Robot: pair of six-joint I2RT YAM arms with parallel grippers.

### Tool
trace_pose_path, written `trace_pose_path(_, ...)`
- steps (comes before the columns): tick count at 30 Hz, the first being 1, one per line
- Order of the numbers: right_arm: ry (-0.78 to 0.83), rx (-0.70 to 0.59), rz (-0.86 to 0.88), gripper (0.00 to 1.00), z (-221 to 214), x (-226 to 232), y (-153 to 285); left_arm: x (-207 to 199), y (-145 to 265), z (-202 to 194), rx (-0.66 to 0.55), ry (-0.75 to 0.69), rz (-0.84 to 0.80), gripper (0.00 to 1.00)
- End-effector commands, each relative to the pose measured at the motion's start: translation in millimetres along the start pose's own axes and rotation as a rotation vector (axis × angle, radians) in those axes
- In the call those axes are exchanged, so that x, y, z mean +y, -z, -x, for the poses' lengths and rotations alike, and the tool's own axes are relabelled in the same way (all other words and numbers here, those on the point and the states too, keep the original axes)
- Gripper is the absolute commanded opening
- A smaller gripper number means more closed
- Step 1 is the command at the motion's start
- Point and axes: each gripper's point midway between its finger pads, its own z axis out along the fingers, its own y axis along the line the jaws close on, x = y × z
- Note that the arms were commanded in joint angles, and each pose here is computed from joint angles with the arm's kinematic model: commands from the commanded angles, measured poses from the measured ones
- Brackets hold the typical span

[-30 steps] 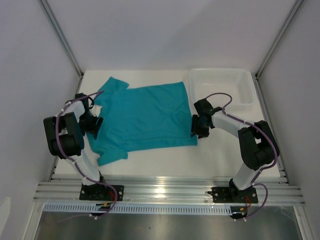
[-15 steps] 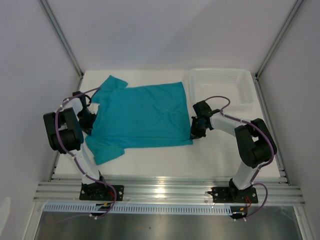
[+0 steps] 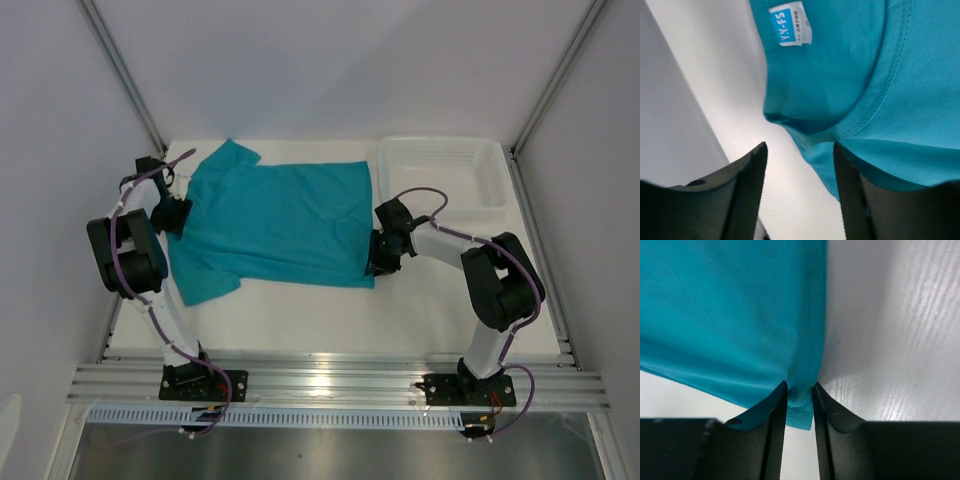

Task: Roll the t-shirts
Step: Flatten the tshirt

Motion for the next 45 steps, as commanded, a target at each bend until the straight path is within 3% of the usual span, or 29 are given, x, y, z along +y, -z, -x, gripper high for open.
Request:
trace_pose_path(1,0.04,-0.026,-0.005,0.34,6.9,5.8,4.9,19.3,37.7,12.4,-0.07,-0.014,0.08,0.65)
trace_pose_path(6,0.074,-0.086,-0.024,0.45,15.4,3.8,23.9,6.7,111.4,-1.4,-0.194,-0.119,0.108,0.71)
trace_pose_path(8,0.1,-0.093,-0.025,0.46,14.7,2.7,28.1,-9.3,139.7,-20.6,-0.219,-0.273,0.121,0.68)
trace_pose_path(9,0.103,-0.091,-0.026,0.45,13.3,2.5,29.0,-38.5,116.5,-56.5,-0.135,-0.363,0.059,0.67)
trace_pose_path(12,0.119,-0.089,-0.025,0.44,5.6,0.2,31.4,-56.1,134.3,-81.3,-0.167,-0.655,0.134,0.63)
trace_pose_path(13,0.117,-0.087,-0.024,0.43,2.9,-0.4,32.5,-85.8,103.2,-122.4,-0.094,-0.768,0.045,0.63)
trace_pose_path(14,0.115,-0.091,-0.02,0.43,2.1,-0.5,36.2,-89.0,111.7,-124.1,-0.141,-0.892,0.085,0.64)
trace_pose_path(17,0.107,-0.085,-0.021,0.43,-3.0,-3.6,38.3,-109.5,80.5,-158.3,-0.105,-1.068,0.049,0.67)
trace_pose_path(26,0.061,-0.037,0.007,0.41,-20.2,-2.7,25.4,-104.1,53.4,-135.2,-0.093,-1.076,0.045,0.66)
trace_pose_path(33,0.065,-0.042,-0.002,0.42,-21.6,-2.9,27.4,-110.9,32.3,-157.3,-0.04,-1.122,0.001,0.65)
trace_pose_path(45,0.072,-0.036,0.009,0.47,-16.1,8.8,29.1,-89.9,25.8,-128.8,-0.064,-1.018,0.136,0.48)
